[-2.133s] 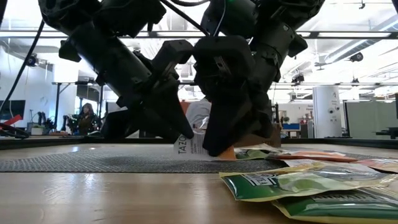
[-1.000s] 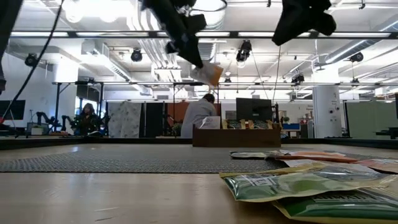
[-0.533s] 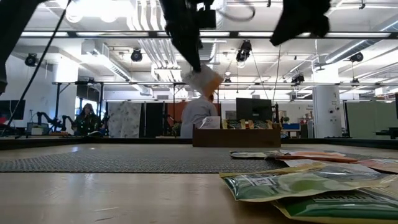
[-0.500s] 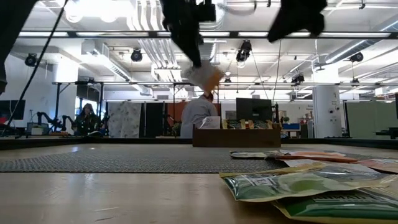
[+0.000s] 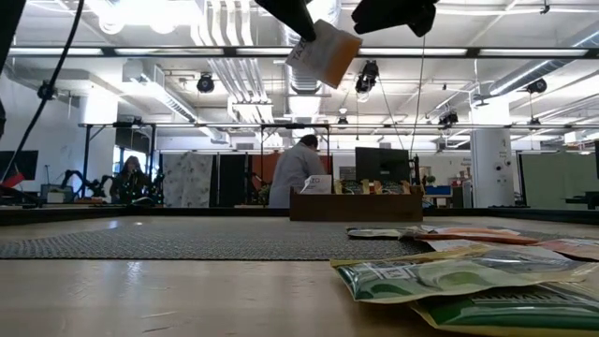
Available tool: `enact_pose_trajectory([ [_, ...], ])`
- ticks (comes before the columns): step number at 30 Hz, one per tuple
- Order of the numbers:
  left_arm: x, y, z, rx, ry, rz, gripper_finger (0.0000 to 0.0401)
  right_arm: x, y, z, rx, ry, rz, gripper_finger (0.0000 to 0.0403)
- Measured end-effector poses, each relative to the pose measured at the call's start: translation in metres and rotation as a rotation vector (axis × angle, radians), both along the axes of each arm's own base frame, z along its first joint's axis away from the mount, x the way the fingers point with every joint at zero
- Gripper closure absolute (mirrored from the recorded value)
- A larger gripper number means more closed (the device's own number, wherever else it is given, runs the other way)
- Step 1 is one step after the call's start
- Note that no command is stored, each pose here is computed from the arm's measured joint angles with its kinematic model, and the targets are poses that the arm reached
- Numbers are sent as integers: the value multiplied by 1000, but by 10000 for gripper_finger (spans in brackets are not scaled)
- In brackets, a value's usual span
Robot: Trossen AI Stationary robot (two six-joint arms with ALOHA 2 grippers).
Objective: Pick & Place Tea
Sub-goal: Put the white tea bag into the left section of the wooden organizer
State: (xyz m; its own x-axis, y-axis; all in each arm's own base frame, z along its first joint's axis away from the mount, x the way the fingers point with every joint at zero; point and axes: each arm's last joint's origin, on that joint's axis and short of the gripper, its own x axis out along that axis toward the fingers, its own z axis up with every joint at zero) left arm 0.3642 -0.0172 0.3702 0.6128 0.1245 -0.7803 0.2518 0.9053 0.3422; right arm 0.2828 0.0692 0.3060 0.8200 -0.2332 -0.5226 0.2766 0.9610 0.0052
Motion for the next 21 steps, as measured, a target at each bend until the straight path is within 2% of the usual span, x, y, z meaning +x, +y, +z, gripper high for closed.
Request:
enact_pose_trajectory([
  [8, 0, -1, -1, -25, -8, 34, 401, 15, 4, -4, 37, 14, -19, 258],
  [16, -1, -11, -1, -45, 3, 6, 401, 17, 5, -5, 52, 10, -36, 257],
  [21, -4, -11, -5, -53, 50, 21, 401, 16, 5, 6, 49, -3, -33, 257],
])
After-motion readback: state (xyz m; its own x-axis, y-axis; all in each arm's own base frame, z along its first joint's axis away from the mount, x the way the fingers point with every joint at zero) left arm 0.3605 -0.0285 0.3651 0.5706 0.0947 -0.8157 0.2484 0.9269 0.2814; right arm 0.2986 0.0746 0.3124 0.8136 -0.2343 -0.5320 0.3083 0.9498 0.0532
